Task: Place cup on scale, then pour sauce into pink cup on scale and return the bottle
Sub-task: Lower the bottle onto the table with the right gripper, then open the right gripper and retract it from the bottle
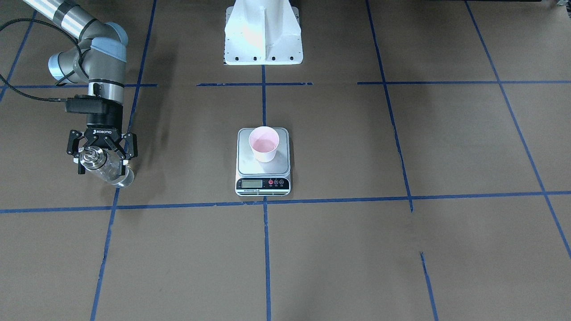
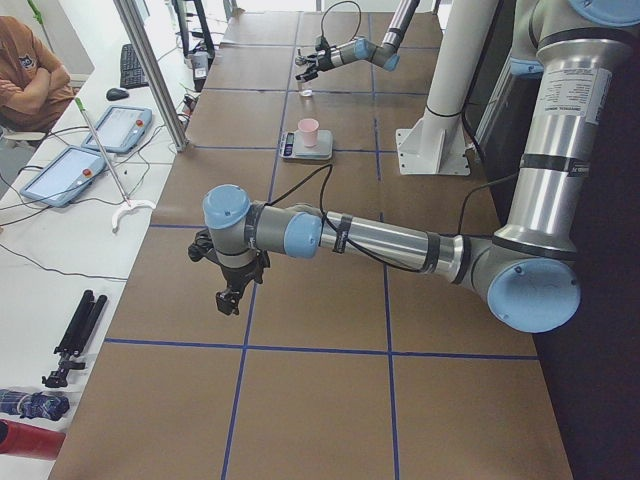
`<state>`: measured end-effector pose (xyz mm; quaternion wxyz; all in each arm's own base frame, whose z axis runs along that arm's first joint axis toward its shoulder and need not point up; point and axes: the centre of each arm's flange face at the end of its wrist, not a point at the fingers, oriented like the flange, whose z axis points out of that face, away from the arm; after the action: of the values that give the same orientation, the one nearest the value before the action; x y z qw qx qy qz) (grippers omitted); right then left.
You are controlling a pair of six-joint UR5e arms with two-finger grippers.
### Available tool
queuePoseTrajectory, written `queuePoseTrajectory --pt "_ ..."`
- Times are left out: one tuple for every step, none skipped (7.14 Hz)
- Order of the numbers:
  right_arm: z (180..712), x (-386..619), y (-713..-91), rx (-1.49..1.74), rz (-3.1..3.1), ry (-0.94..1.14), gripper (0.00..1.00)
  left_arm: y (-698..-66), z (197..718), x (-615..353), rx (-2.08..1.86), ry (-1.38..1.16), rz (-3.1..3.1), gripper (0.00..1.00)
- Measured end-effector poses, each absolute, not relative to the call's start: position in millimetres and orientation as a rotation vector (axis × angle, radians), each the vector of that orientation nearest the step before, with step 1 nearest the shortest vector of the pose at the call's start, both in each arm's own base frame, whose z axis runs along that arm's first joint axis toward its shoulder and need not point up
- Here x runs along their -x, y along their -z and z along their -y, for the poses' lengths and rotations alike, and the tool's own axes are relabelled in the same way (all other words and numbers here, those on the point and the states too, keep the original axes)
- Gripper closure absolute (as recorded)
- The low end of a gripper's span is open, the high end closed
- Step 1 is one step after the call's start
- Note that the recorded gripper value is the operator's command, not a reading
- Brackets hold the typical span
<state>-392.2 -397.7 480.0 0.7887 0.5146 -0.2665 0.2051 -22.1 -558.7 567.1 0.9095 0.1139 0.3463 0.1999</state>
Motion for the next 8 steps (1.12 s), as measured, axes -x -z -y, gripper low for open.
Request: queuePoseTrajectory --pt "394.4 393.7 -477.2 -1.109 0.583 -0.440 0.00 -566.8 559.1 22.2 -0.235 -0.412 -0.714 0.00" --pt "386.2 395.2 -474.2 -1.109 0.596 -0.435 0.00 -566.7 559.1 22.6 -0.235 -0.411 -0.714 0.00" --pt "371.2 393.3 -474.0 -1.111 0.604 -0.422 0.00 -566.7 558.9 23.7 -0.235 -0.409 -0.714 0.00" --pt "355.9 389.2 -477.3 -1.115 0.603 -0.406 0.00 -566.7 558.7 24.7 -0.236 -0.407 -0.714 0.00" --pt "344.1 384.8 -481.7 -1.119 0.597 -0.391 0.00 -566.8 558.6 25.1 -0.236 -0.406 -0.714 0.00" --pt "334.7 380.5 -485.7 -1.125 0.590 -0.380 0.00 -566.0 558.6 25.3 -0.237 -0.406 -0.713 0.00" --pt "322.9 374.5 -487.4 -1.131 0.588 -0.367 0.00 -564.4 558.0 25.5 -0.238 -0.406 -0.713 0.00" --pt "310.7 364.7 -484.1 -1.132 0.597 -0.355 0.00 -561.8 557.4 25.8 -0.239 -0.406 -0.713 0.00"
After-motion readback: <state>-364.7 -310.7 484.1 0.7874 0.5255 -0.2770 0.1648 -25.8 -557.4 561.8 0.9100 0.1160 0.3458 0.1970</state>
